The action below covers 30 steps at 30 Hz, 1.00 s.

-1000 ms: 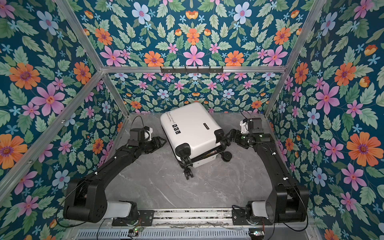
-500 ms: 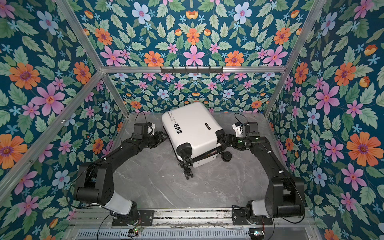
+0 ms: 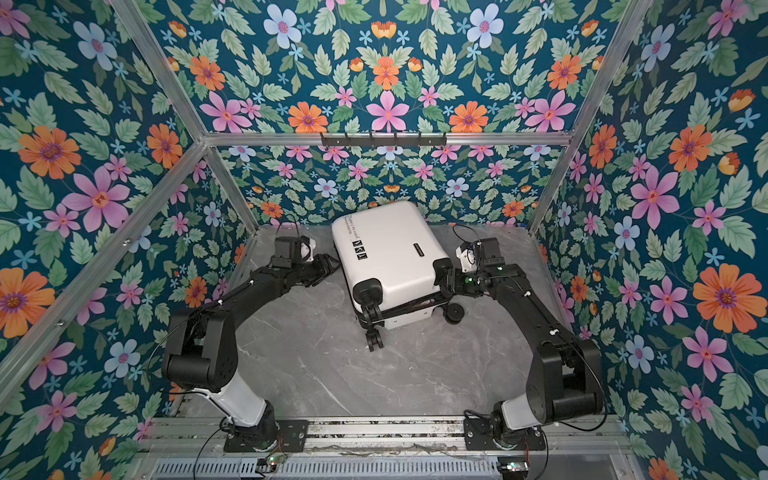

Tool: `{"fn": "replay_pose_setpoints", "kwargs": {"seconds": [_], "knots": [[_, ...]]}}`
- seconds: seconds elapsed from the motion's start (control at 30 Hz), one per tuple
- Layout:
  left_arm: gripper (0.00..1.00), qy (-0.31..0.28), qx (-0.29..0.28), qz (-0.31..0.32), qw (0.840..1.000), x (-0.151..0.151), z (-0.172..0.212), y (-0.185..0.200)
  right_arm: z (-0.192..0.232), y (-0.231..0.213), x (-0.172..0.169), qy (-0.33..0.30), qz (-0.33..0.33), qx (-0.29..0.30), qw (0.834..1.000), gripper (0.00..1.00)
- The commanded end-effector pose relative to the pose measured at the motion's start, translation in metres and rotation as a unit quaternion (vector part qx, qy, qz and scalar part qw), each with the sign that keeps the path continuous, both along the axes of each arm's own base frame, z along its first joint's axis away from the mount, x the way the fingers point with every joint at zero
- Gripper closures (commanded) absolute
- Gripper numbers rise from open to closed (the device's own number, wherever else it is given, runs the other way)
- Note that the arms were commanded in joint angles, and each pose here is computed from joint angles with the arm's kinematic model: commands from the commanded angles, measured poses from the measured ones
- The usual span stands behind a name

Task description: Pack the luggage

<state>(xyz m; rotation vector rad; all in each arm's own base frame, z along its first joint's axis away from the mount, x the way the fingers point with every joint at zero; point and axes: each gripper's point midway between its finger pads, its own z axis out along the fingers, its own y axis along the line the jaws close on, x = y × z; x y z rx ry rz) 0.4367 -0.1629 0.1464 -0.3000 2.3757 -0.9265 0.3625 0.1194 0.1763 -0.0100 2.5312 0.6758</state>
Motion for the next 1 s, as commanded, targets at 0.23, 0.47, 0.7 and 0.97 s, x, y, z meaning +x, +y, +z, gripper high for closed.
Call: {"fn": "replay_pose_setpoints", "kwargs": {"seconds": [0.23,0.47,0.7,0.97], "knots": [[0.38,-0.014,-0.012,-0.017,1.0,-0.001,0.004,-0.009,0.039,-0.001,-0.02,-0.035,-0.014,0.017,0.999,0.67],[0.38,-0.017,-0.006,-0.037,0.999,0.0,0.005,-0.027,0.001,-0.01,-0.03,0.005,-0.031,-0.004,1.0,0.71],[0.38,-0.005,0.003,-0.046,0.999,-0.004,-0.006,-0.034,-0.009,-0.015,-0.03,0.017,-0.049,-0.011,0.999,0.74],[0.37,-0.012,0.022,-0.036,0.999,-0.006,-0.003,-0.027,0.019,-0.011,-0.039,-0.015,-0.057,0.024,0.998,0.22]]}}
